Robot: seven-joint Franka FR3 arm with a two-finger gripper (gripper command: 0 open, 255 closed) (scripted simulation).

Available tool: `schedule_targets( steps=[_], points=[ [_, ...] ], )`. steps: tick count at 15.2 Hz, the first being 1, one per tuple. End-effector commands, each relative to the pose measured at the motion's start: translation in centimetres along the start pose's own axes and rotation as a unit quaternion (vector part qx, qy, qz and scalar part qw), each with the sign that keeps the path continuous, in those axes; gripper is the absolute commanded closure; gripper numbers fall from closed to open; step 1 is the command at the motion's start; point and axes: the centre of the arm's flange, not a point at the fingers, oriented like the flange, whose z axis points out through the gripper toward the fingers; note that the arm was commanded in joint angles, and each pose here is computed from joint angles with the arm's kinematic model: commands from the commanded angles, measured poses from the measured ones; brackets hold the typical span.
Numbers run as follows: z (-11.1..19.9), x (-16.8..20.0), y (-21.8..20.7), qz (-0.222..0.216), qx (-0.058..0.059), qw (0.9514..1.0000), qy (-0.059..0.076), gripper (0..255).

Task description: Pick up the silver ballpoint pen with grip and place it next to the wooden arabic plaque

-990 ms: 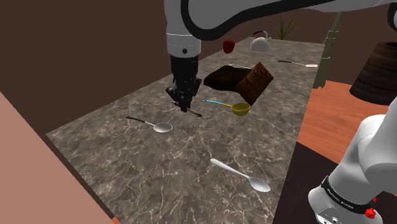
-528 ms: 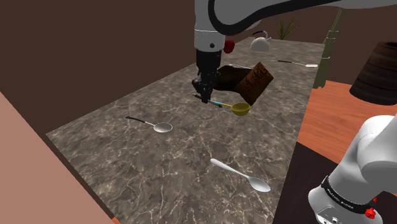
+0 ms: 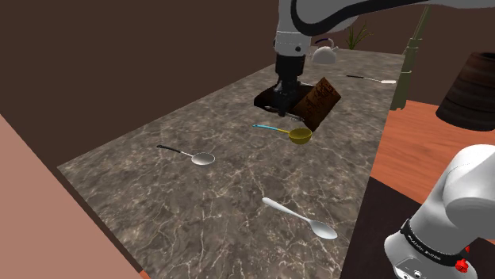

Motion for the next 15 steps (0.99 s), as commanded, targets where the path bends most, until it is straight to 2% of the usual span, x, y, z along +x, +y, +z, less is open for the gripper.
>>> schedule_targets(
  steps=[1,15],
  points=[
    [-0.4,-0.9,2.8,-0.001,0.0,1.0,0.0,255],
    [-1.8,-5.5,20.7,-0.001,0.0,1.0,0.0,255]
  ],
)
